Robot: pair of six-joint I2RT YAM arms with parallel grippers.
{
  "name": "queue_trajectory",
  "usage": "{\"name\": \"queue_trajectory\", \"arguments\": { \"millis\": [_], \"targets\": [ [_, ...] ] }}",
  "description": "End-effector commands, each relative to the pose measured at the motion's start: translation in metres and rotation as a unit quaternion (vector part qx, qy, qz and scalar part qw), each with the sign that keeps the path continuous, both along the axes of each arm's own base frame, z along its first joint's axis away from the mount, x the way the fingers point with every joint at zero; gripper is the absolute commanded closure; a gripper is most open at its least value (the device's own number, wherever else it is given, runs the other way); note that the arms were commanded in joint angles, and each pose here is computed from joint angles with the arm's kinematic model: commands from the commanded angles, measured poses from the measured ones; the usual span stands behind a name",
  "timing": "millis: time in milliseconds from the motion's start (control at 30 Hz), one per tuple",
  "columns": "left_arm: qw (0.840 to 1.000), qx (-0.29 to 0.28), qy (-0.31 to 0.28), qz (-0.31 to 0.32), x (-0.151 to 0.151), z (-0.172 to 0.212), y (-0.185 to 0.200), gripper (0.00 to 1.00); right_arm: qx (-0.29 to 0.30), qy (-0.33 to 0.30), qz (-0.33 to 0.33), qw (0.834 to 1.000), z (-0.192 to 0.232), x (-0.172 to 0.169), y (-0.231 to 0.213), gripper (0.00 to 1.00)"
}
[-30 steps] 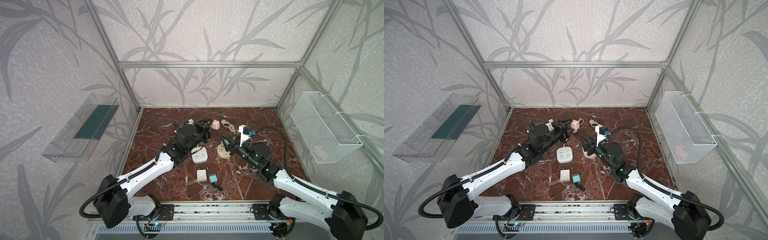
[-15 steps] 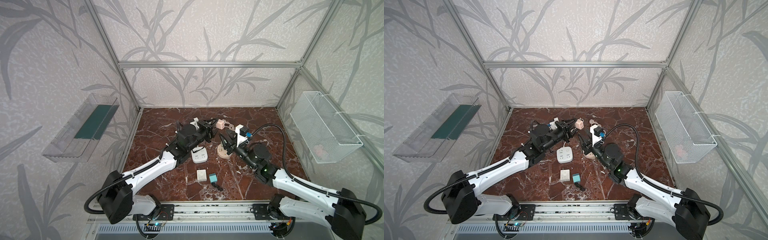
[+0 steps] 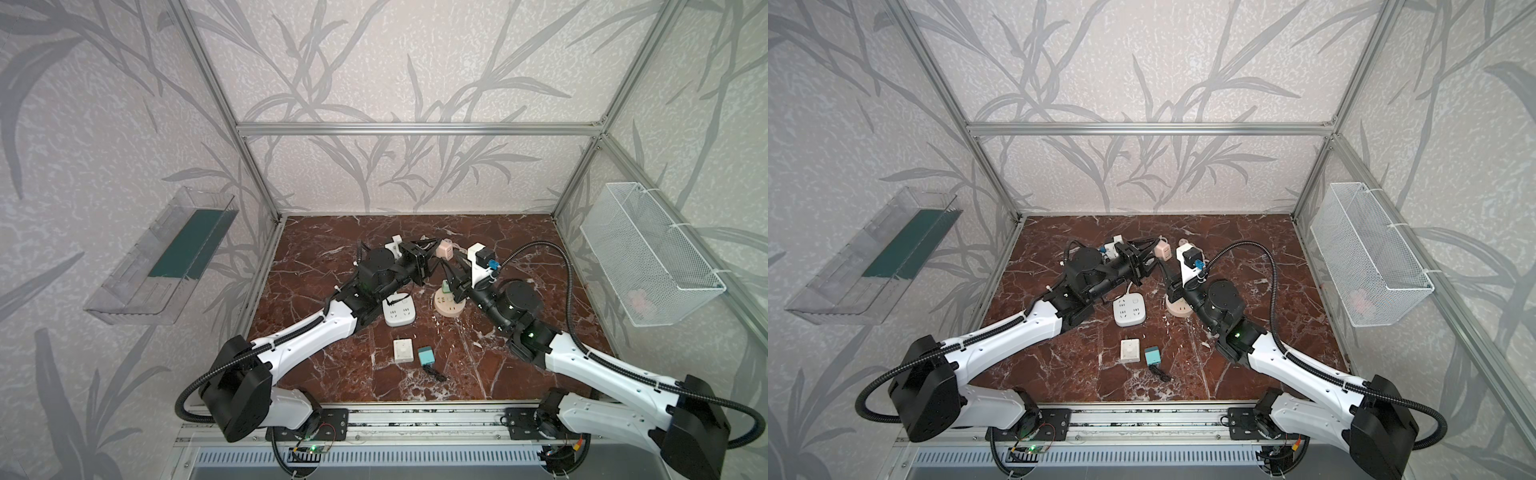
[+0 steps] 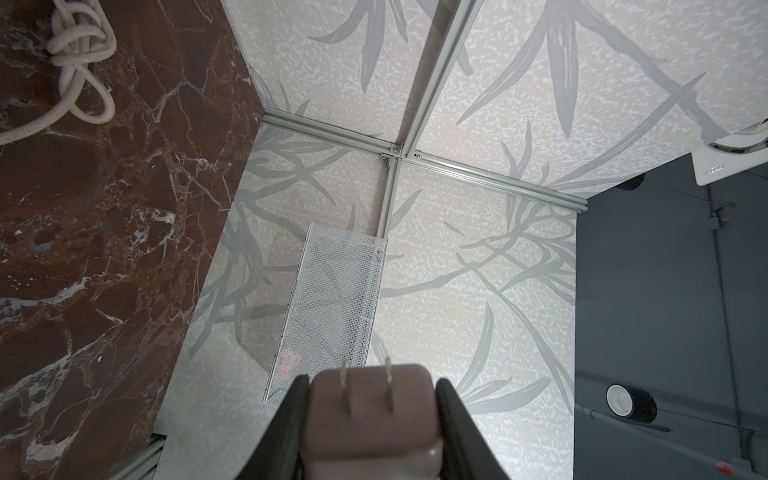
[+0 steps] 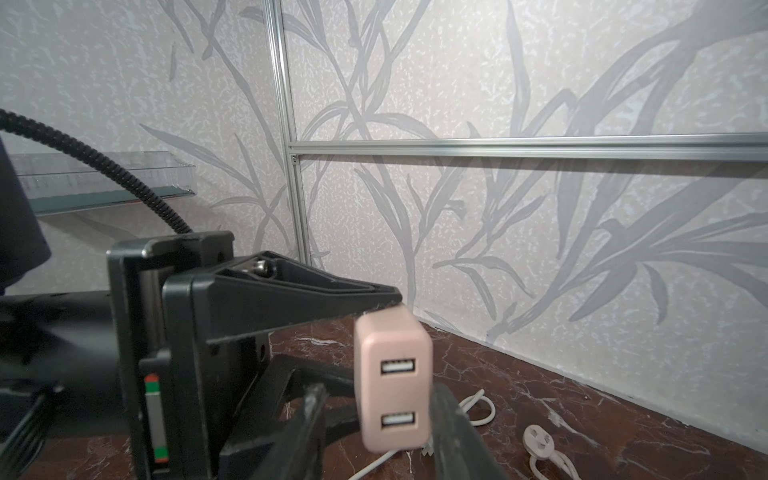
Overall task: Insert the plug
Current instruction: 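Close right gripper on the pink adapter held up by left gripper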
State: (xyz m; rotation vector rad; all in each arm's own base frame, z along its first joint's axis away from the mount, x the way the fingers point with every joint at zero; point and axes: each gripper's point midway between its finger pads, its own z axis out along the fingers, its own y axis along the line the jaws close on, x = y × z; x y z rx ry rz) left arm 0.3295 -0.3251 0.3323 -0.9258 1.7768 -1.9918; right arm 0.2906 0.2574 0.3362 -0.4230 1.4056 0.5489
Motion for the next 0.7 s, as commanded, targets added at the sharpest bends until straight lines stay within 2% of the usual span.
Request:
{"name": "queue_trajectory", "arguments": {
  "millis": [0, 533, 567, 667],
  "targets": [
    [0.999, -0.029, -0.033, -0.032, -0.011, 0.03, -0.007, 1.0, -0.003, -0.014, 0.007, 1.0, 0.014, 0.001, 0.007, 0.6],
    [0.997, -0.036, -0.045, -0.052, -0.016, 0.033, -0.013, 1.0, -0.019, 0.007, 0.019, 1.0, 0.009, 0.012, 0.019, 0.67],
    [0.997, -0.034, -0.047, -0.055, -0.016, 0.034, -0.014, 1.0, -0.018, 0.006, 0.02, 1.0, 0.01, 0.012, 0.019, 0.69],
    [0.997, -0.026, -0.044, -0.063, -0.016, 0.03, -0.018, 1.0, -0.014, 0.003, 0.024, 1.0, 0.015, 0.01, 0.019, 1.0]
  ]
}}
